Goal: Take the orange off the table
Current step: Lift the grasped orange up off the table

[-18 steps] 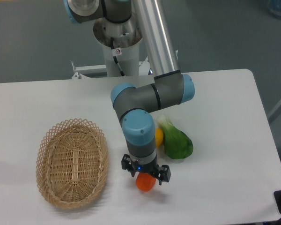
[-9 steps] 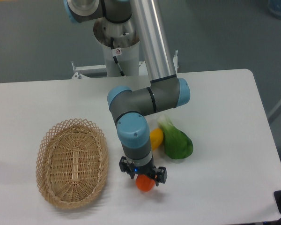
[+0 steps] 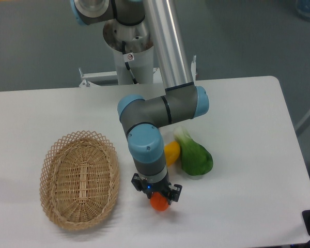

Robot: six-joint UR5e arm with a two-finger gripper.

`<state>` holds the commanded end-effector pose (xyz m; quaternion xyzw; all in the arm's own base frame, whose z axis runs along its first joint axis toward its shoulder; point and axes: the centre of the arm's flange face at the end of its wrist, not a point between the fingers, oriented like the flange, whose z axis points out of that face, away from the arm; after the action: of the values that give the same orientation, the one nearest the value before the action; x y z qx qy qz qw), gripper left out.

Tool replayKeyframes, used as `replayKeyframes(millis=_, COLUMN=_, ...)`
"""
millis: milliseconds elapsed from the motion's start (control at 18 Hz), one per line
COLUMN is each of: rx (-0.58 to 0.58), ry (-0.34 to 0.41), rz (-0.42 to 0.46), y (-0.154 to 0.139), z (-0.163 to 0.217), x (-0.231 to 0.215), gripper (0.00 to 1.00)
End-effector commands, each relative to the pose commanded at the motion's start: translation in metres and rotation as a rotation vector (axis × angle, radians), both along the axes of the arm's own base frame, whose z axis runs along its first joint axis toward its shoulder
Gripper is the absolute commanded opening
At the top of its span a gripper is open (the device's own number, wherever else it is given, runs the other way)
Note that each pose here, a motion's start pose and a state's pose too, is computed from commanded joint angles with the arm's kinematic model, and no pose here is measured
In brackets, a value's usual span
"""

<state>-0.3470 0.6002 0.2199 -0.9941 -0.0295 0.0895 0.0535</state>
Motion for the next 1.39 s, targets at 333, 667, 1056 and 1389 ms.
replayKeyframes(millis=333, rx=-0.002, ry=-0.002, rz=0.0, y=-0.001, z=-0.001, x=0.001, gripper=0.44)
replayKeyframes(millis=667, rx=0.033, ry=0.017, rz=-0.01, y=0.0, z=0.023, x=-0.005, gripper=0.44)
replayKeyframes(millis=1056, rx=0.115, ry=0.021, rz=-0.079, y=-0.015, z=0.118, x=-0.033, gripper=0.44)
replayKeyframes(millis=1389, rx=0.135, ry=-0.015, rz=-0.174, y=-0.029, z=0.213, x=-0.041, gripper=0.45)
